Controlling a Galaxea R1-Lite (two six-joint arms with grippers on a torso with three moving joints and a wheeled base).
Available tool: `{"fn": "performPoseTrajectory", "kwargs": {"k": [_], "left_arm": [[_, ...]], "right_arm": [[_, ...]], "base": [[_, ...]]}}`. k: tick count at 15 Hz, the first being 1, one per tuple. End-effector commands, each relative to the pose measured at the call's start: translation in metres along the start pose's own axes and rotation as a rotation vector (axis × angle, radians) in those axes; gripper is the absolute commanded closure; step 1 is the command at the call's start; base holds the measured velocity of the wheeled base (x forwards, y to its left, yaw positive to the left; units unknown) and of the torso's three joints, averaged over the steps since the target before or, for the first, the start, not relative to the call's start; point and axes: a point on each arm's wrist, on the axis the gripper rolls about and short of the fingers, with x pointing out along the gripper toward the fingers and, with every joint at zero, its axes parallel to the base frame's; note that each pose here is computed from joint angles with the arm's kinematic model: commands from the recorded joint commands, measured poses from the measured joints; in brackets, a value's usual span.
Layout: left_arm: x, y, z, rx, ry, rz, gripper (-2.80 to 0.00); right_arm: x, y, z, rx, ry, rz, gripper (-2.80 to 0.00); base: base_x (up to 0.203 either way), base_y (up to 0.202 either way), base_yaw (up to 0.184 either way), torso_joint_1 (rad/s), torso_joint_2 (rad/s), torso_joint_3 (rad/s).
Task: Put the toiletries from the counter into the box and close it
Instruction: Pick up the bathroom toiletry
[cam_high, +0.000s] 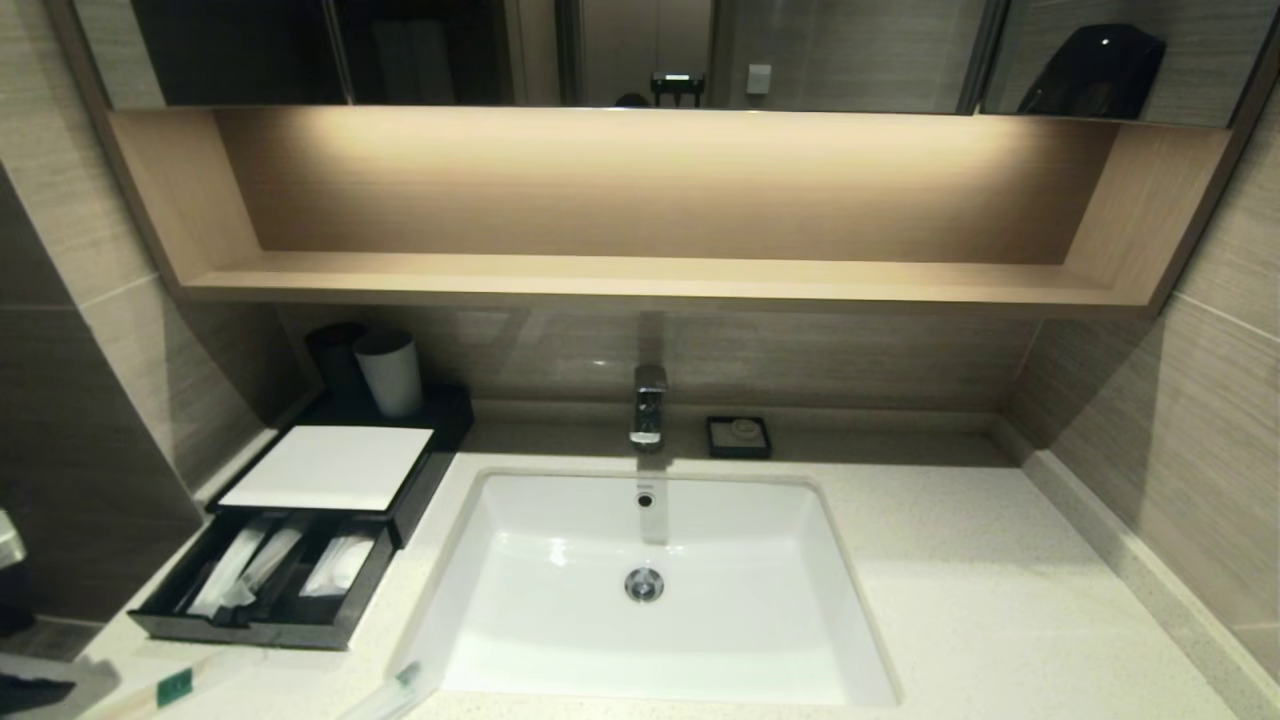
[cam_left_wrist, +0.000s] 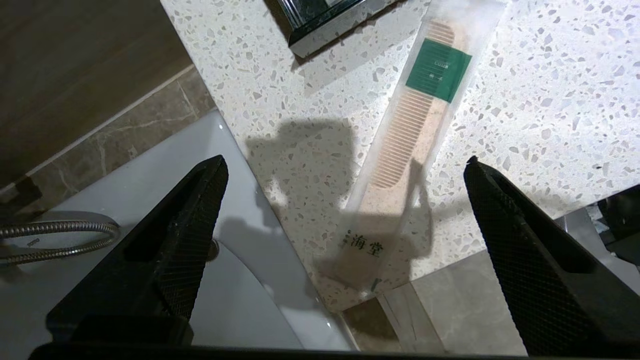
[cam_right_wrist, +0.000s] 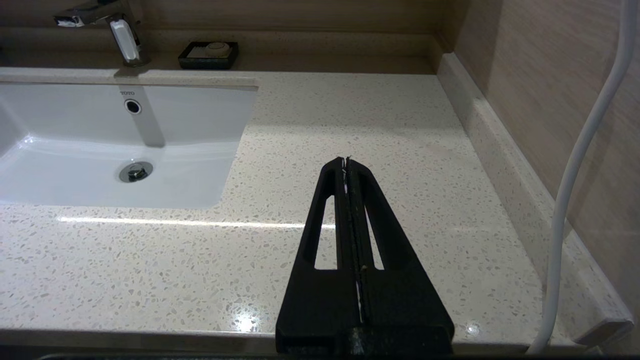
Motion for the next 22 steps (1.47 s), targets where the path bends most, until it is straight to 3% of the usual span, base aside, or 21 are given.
{"fn": "performPoseTrajectory", "kwargs": {"k": [1, 7, 13, 22], "left_arm": [[-0.004, -0.004, 0.004, 0.022, -0.002, 0.009, -2.8], [0.008, -0.004, -0.004, 0.062, 0.011, -0.037, -2.8], [0.019, -0.003, -0.011, 0.045, 0.014, -0.078, -2.8], [0.026, -0.003, -0.016, 0.077, 0.028, -0.098, -2.8]], "right_arm": [[0.0, 0.0, 0.0, 0.0, 0.0, 0.0, 0.0], [0.0, 0.0, 0.0, 0.0, 0.0, 0.0, 0.0], [0.0, 0.0, 0.0, 0.0, 0.0, 0.0, 0.0], [0.0, 0.0, 0.0, 0.0, 0.0, 0.0, 0.0]], "base": [[0.0, 0.0, 0.0, 0.0, 0.0, 0.0], [0.0, 0.0, 0.0, 0.0, 0.0, 0.0], [0.0, 0.0, 0.0, 0.0, 0.0, 0.0], [0.0, 0.0, 0.0, 0.0, 0.0, 0.0]]}}
